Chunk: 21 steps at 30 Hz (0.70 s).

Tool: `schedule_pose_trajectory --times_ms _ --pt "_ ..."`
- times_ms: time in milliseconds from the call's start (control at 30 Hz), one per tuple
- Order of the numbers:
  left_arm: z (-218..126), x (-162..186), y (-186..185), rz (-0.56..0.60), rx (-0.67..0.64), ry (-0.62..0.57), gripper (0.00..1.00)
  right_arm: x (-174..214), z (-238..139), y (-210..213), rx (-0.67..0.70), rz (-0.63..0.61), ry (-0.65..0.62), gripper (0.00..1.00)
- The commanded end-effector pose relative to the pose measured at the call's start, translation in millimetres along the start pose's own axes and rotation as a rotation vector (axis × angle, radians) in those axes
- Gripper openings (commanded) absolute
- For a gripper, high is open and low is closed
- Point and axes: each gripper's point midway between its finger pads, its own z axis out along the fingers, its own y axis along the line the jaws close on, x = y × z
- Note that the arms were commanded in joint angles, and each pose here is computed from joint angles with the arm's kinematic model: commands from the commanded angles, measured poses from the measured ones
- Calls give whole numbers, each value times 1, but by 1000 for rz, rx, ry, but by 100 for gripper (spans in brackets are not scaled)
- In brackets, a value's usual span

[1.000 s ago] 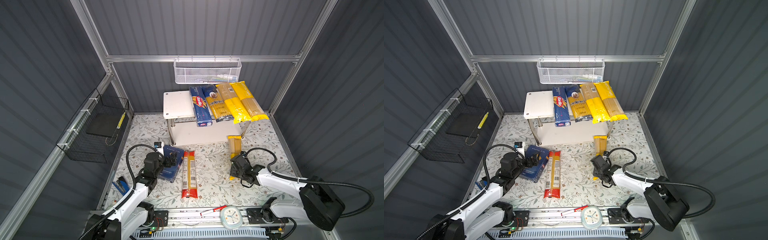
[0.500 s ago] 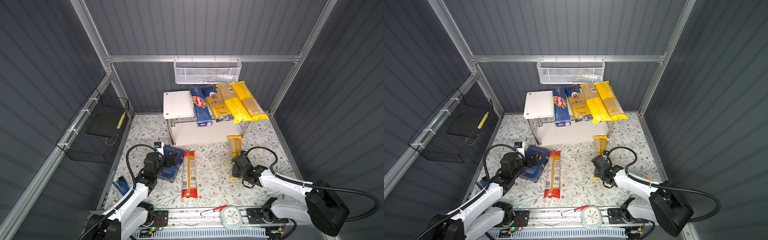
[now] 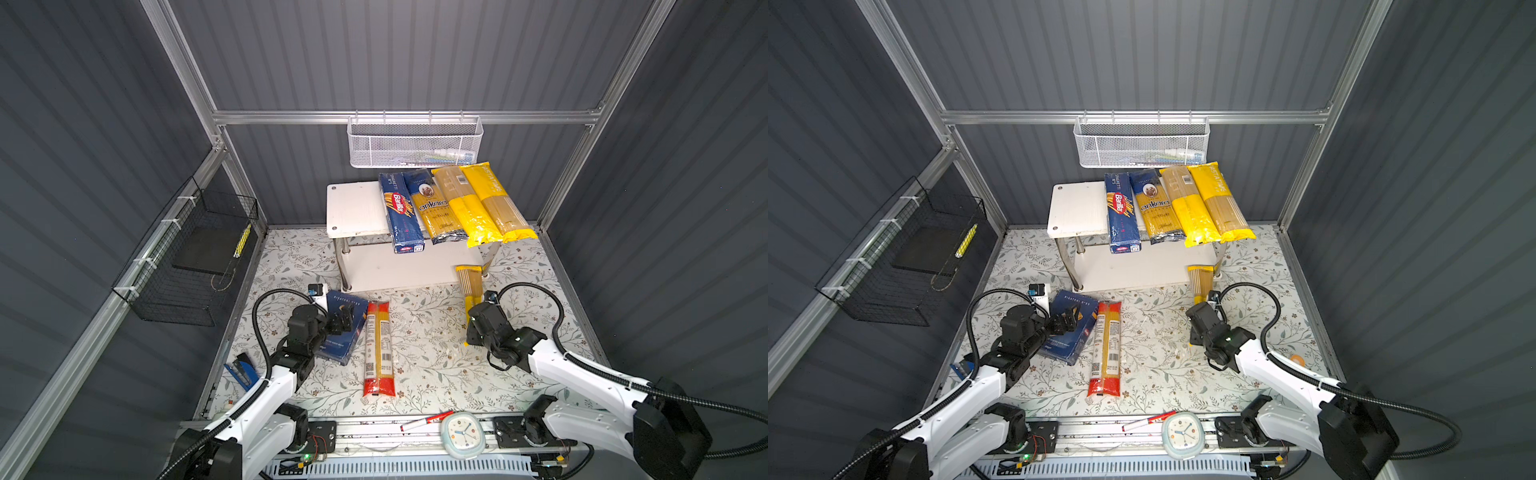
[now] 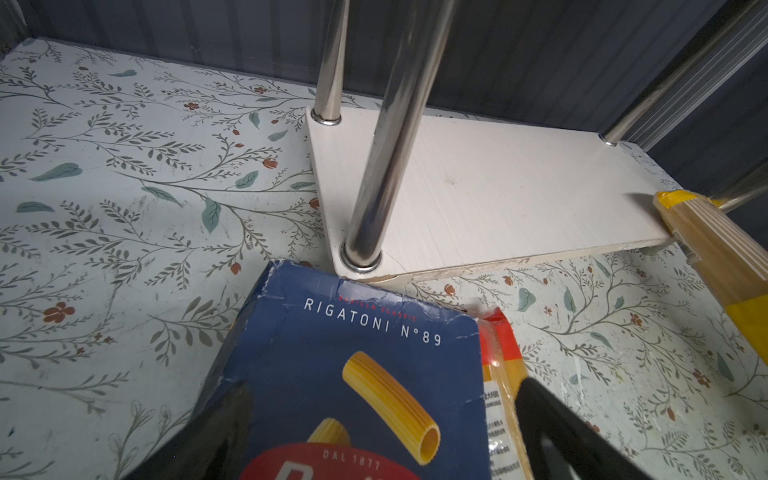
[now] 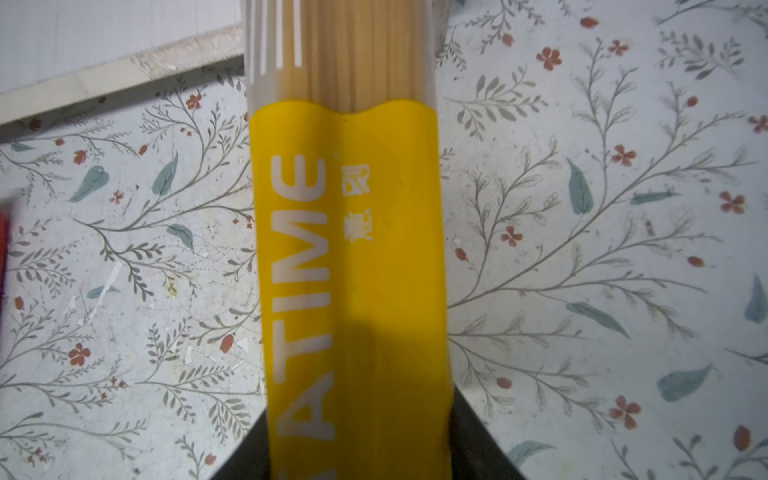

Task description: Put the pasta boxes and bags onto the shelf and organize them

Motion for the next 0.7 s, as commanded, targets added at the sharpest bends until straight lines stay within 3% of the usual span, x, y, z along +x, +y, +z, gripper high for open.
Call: schedule_pose_trajectory --times_ms 0,433,667 --pt "-2 0 -2 -5 12 -3 99 -59 -17 9 -13 41 -177 2" --pt "-3 -1 -1 -1 4 -5 100 -104 0 11 -32 -25 -175 2" --pt "-3 -1 -1 -1 2 -7 100 -119 9 26 -67 -138 -194 2"
